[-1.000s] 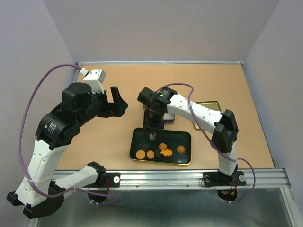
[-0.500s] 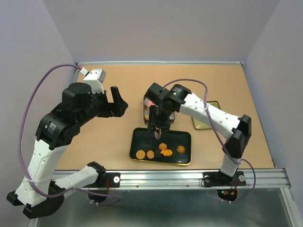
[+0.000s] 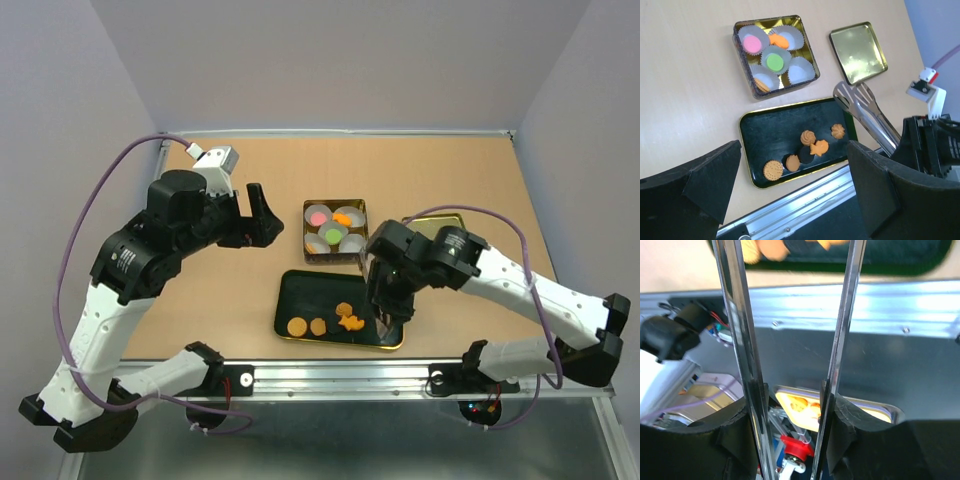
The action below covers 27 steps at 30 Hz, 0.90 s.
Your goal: Pack the cookies
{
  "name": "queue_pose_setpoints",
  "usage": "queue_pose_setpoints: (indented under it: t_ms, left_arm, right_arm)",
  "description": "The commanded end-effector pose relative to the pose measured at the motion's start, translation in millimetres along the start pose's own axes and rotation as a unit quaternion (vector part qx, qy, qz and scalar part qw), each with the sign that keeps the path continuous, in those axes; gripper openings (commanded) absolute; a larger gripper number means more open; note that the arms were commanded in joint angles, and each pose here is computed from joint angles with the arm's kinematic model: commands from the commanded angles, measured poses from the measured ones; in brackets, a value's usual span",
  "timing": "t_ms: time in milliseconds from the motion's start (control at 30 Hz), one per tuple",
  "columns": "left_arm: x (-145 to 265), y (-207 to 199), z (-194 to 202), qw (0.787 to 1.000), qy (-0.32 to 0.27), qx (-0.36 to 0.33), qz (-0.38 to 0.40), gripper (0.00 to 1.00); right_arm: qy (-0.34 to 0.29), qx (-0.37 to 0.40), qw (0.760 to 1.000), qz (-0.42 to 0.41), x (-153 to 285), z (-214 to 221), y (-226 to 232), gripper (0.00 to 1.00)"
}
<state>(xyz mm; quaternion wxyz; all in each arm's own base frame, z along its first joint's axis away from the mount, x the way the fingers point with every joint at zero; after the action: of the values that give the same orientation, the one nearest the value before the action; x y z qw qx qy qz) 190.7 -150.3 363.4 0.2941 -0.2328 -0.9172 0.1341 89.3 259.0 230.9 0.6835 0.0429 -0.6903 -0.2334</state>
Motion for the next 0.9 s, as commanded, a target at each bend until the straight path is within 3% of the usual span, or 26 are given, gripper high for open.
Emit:
queue_pose_setpoints:
  t_ms: [0, 267, 867]
  left_arm:
    - [-3, -13, -7, 0.999, -0.010, 0.009, 0.030, 0.99]
    - [-1, -8, 5, 0.999, -0.006, 0.027, 0.026, 0.99]
    - [9, -9, 7, 0.998, -0.016, 0.048, 0.029, 0.99]
  right_arm:
    - [0.002, -0.046, 0.999, -0.022, -9, 23, -8, 0.50]
    - [0.042, -0.026, 0.999, -0.003, -42, 57, -16, 0.50]
    - [0.085, 0.033, 0.995, 0.049, -82, 63, 8, 0.50]
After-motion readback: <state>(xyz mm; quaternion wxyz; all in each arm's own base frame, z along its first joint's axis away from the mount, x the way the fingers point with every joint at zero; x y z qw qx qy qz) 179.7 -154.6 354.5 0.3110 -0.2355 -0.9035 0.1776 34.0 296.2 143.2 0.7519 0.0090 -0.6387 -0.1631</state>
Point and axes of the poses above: each gripper's point midway between its finger pads, its own x axis back along the fingers, its own y axis along the line the jaws close on, z = x × y, the point moved 1 cm from there along x, back along the fingers, and after that the axes turned 1 degree about -x, right-handed, at the moved point
